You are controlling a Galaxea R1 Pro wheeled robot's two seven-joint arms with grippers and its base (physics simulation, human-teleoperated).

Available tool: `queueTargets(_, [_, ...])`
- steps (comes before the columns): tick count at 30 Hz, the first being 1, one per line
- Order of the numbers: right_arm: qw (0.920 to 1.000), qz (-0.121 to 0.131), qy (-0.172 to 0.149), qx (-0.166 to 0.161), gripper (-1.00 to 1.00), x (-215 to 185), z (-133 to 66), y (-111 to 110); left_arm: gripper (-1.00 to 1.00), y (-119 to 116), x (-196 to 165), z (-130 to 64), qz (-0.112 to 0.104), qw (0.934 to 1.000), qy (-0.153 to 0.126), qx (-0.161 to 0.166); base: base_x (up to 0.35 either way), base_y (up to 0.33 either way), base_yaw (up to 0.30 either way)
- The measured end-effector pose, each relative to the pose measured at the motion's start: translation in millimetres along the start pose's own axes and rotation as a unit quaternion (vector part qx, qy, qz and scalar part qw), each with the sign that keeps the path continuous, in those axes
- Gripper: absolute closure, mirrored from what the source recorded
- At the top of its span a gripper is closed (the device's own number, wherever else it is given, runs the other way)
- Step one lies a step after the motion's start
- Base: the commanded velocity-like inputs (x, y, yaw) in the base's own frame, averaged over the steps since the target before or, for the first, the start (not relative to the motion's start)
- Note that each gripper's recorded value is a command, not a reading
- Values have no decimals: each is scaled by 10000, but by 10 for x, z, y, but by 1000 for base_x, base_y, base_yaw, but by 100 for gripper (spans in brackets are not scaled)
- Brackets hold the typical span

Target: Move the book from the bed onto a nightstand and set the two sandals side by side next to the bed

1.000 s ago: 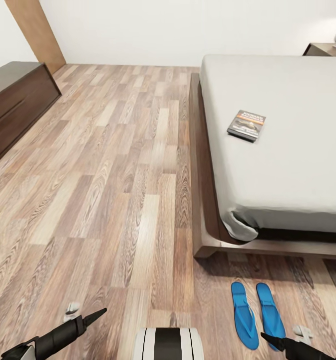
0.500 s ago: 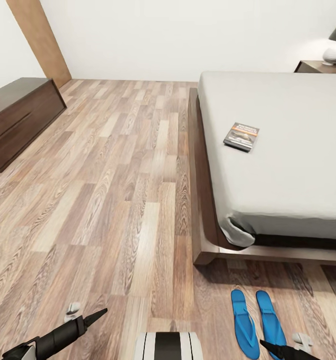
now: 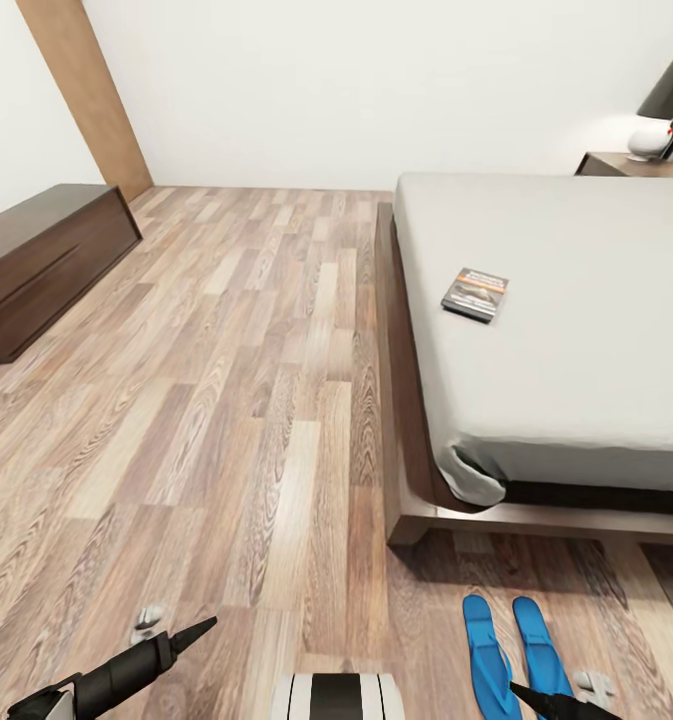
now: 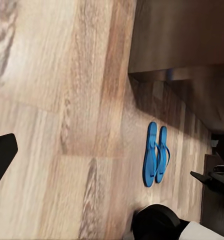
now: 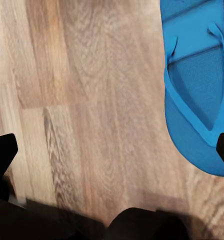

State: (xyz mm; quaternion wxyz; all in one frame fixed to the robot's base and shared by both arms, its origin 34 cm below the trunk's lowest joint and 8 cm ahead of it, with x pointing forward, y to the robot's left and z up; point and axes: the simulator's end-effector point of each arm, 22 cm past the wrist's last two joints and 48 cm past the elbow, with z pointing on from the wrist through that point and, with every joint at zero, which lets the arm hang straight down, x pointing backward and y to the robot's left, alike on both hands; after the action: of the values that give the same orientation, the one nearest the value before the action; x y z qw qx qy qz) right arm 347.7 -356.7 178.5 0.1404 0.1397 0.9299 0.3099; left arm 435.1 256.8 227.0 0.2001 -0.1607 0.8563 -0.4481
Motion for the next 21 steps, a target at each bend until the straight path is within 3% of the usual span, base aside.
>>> queueTargets(3, [9999,-36,-53,99,-100,-10,60,20,-100,4,28,104,46,9998,-44,-169,0,0,0])
queueTargets(9, [9968,-90,-113,786,-100,-38,92,-187,-100,110,124,335,331,9961,-82,-809,0,0,0])
queueTargets(16, [9964,-114,-177,816,-100,-44,208,-52,-100,-58,265,551,523,9950,38,-850,0,0,0])
queueTargets(21, [9966,-152,-257,774,-100,-106,212,21,-100,-102,300,592,704,9930,142,-938,0,0,0])
